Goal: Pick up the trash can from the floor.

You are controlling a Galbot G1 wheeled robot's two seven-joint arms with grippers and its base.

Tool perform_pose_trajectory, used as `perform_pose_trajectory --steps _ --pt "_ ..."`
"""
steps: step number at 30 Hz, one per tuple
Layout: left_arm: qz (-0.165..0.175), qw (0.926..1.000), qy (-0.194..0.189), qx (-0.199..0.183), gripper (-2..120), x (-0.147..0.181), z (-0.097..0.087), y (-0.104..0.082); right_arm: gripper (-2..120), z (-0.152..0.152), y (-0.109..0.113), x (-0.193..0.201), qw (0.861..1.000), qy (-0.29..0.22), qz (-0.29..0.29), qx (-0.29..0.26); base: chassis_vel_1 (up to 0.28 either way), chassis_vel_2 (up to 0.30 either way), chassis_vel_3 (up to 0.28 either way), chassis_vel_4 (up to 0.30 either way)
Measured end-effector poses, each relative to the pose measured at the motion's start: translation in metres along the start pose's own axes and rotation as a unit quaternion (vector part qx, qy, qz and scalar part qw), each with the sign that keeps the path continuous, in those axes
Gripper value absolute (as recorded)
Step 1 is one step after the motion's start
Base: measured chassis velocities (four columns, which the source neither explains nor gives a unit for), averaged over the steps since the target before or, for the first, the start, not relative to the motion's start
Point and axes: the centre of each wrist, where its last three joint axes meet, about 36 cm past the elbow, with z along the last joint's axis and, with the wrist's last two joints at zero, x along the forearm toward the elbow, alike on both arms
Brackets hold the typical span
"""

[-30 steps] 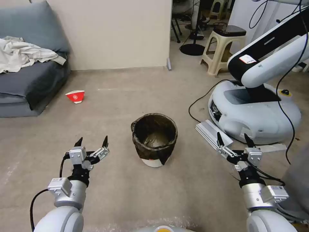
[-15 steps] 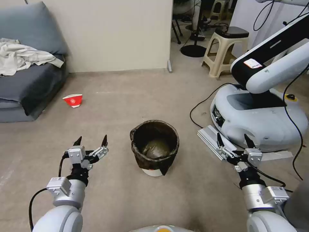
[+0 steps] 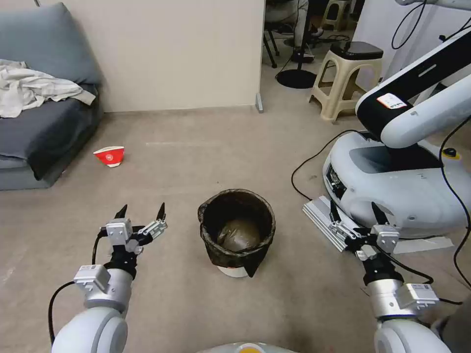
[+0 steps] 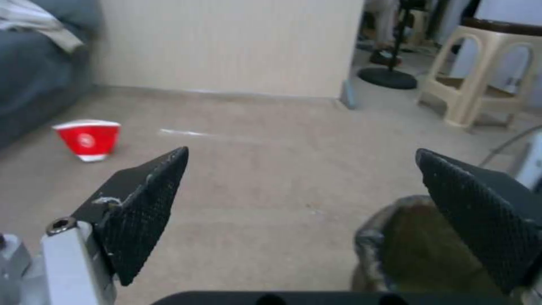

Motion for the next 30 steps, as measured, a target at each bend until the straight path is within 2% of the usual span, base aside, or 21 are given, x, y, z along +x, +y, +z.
perform_pose_trajectory --steps 7,10,14,17,18,21,30 --pt "0.024 0.9996 0.014 0.005 100 -0.009 0.0 -0.004 100 0.004 0.001 0.001 1.0 0.005 -0.002 -0.002 0.0 0.0 0.0 0.0" --pt "0.033 0.9989 0.033 0.009 100 -0.012 -0.003 -0.008 100 0.004 0.001 0.001 1.0 0.004 -0.001 -0.004 0.0 0.0 0.0 0.0" --pt "0.049 0.997 0.057 0.02 100 -0.017 -0.015 -0.013 100 0.004 0.003 0.0 1.0 0.002 0.002 -0.007 0.0 0.0 0.0 0.0" --pt "0.072 0.9935 0.081 0.035 100 -0.025 -0.025 -0.016 100 0.004 0.002 0.0 1.0 0.0 0.005 -0.008 0.0 0.0 0.0 0.0" --pt "0.072 0.9935 0.081 0.035 100 -0.025 -0.025 -0.016 100 0.004 0.002 0.0 1.0 0.0 0.005 -0.008 0.0 0.0 0.0 0.0" --pt "0.086 0.9884 0.112 0.057 100 -0.036 -0.032 -0.022 100 0.004 0.001 0.0 1.0 0.0 0.005 -0.007 0.0 0.0 0.0 0.0" --pt "0.104 0.9794 0.165 0.052 100 -0.065 -0.034 -0.034 100 0.005 0.0 -0.001 1.0 0.001 0.007 -0.006 0.0 0.0 0.0 0.0"
